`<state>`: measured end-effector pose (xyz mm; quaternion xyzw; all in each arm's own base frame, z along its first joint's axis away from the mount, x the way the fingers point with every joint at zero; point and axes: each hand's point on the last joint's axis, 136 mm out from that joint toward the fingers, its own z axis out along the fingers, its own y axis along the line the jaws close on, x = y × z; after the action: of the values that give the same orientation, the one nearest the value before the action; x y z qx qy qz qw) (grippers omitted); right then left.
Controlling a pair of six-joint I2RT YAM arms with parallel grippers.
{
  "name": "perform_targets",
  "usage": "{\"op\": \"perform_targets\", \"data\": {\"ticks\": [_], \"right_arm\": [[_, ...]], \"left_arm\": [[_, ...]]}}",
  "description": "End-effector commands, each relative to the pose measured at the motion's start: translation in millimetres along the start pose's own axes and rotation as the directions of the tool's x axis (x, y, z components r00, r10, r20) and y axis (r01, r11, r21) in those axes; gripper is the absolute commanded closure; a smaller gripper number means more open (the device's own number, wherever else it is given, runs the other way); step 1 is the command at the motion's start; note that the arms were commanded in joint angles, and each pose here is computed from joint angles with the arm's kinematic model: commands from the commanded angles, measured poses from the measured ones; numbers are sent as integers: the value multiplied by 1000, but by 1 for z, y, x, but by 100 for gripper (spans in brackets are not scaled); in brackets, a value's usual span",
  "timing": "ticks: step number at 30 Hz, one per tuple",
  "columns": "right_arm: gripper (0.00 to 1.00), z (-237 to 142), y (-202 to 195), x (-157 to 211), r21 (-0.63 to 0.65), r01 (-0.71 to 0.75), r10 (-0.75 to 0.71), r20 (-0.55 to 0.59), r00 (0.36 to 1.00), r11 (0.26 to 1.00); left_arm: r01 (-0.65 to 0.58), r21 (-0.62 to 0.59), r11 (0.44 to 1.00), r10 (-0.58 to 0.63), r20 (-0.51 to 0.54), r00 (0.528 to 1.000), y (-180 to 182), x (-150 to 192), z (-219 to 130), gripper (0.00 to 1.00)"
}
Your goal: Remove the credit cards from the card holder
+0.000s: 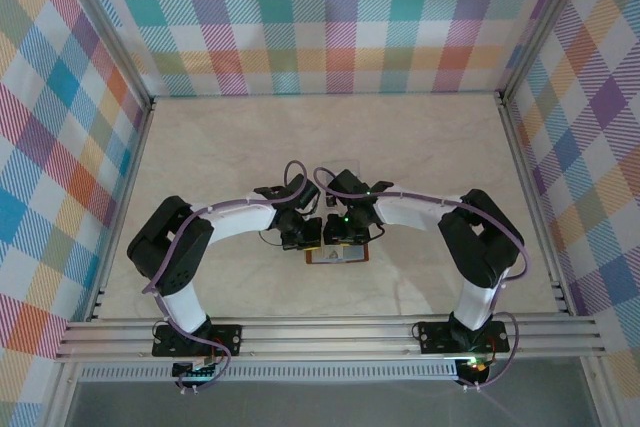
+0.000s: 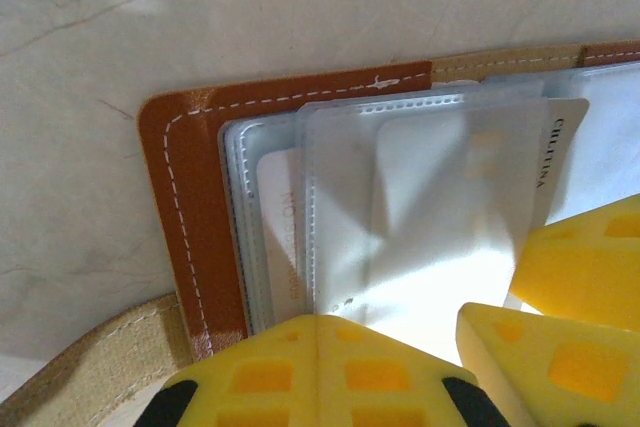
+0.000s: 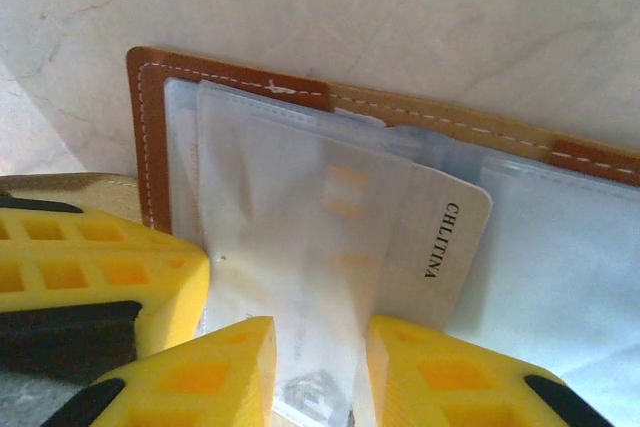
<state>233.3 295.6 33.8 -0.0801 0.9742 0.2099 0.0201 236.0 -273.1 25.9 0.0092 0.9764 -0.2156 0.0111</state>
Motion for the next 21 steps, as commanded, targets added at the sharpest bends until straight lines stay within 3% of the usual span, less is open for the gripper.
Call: {"op": "perform_targets", "data": {"ticks": [1, 10, 21], "right_arm": [[68, -14, -1, -1, 23, 12, -12, 12, 1000, 1000], [68, -29, 13, -2, -65, 6, -3, 46, 999, 998], [71, -20, 0, 2, -123, -43, 47, 30, 998, 992]], "left_arm": [[14, -57, 998, -16, -21, 1000, 15, 9, 9, 98], [1, -34, 999, -1, -1, 1000, 2, 1, -1, 97], [-40, -8, 999, 41, 17, 999, -22, -3, -14, 97]]}}
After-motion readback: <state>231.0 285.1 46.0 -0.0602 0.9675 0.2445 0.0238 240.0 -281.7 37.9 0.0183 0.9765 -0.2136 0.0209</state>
